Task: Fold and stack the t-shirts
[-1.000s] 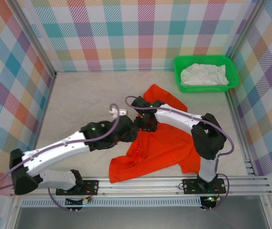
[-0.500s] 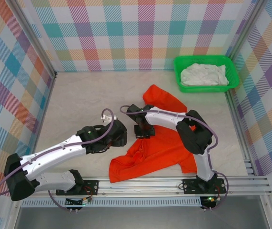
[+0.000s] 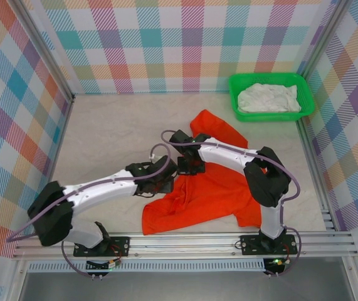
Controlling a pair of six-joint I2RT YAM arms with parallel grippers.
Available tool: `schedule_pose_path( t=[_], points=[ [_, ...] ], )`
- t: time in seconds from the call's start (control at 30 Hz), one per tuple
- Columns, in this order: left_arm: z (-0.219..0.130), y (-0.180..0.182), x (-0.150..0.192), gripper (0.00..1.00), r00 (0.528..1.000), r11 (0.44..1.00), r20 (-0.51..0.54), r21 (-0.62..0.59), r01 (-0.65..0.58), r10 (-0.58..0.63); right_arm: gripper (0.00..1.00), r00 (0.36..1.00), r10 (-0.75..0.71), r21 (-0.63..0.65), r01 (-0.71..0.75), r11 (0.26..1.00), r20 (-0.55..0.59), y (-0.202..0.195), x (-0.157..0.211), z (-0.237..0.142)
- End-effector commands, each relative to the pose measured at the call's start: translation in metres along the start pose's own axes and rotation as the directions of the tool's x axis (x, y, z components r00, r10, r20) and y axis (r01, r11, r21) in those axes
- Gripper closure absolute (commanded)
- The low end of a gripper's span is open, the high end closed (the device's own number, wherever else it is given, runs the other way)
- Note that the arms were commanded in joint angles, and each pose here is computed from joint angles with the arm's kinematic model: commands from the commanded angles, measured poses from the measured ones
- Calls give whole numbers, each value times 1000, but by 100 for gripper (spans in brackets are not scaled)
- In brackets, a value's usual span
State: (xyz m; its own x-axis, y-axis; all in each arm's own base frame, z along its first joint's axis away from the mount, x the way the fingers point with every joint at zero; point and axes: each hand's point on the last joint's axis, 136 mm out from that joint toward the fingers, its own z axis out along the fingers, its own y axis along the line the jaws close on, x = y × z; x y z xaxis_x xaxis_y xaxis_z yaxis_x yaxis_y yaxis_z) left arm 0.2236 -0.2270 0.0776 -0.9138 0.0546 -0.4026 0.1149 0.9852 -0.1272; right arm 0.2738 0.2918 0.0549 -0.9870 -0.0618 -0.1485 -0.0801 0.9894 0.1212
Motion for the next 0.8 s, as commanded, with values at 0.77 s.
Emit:
schedule_pose_path(
  t=[0.77],
  points=[
    [36, -19, 12, 79, 999, 997, -52, 80, 12, -8, 100, 999, 25, -4, -25, 1000, -31, -8, 5, 8]
  ],
)
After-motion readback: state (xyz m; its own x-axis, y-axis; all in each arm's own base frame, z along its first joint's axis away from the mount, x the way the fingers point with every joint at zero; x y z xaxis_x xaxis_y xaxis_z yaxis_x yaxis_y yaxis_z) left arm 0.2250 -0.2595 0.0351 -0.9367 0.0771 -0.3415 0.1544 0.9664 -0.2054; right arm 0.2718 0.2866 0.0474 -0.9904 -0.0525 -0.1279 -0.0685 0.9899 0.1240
